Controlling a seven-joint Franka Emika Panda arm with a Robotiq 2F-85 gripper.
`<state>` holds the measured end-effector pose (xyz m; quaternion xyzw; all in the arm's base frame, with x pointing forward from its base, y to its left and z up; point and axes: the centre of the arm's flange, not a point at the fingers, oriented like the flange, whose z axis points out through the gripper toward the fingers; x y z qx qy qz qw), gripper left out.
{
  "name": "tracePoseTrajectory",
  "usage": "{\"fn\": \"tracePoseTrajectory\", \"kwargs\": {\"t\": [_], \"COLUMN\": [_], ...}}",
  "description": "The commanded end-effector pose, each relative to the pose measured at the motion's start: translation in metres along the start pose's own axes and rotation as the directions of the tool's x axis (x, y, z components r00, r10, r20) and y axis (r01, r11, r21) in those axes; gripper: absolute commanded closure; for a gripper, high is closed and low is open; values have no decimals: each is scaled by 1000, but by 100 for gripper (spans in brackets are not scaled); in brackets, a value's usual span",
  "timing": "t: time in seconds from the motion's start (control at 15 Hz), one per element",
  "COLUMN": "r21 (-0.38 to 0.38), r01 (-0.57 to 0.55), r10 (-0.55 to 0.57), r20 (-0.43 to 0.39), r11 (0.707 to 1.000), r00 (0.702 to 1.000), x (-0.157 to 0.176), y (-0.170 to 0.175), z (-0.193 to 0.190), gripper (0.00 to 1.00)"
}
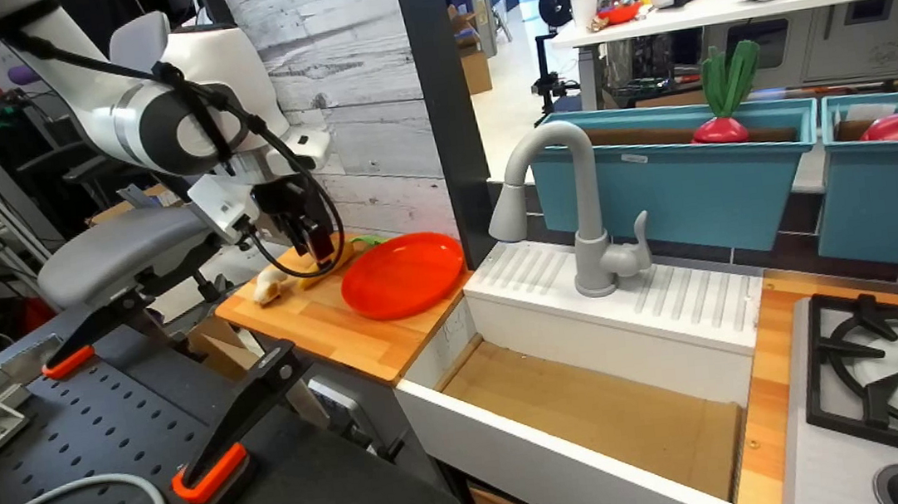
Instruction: Slide the spout to the right, then put the stuffed carrot on the plate then back on the counter
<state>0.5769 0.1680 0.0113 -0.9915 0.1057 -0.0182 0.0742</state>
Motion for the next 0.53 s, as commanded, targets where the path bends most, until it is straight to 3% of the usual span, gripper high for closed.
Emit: {"fn": "tracePoseTrajectory", "kwargs": {"t": [0.0, 0.13, 0.27, 0.33, 0.47], "r21": [26, 38, 81, 45, 59], "r01": [31, 49, 63, 40, 49], "r10": [-31, -48, -55, -37, -44], "r20": [-16, -27, -93, -61, -80], "r11": [999, 998, 995, 998, 997], "r00": [999, 999, 994, 997, 996], "x": [-8, -24, -43, -15, -27], "y": [4, 9, 15, 0, 3], "z": [-20, -37, -52, -23, -34], "gripper": [0, 0, 0, 0, 0]}}
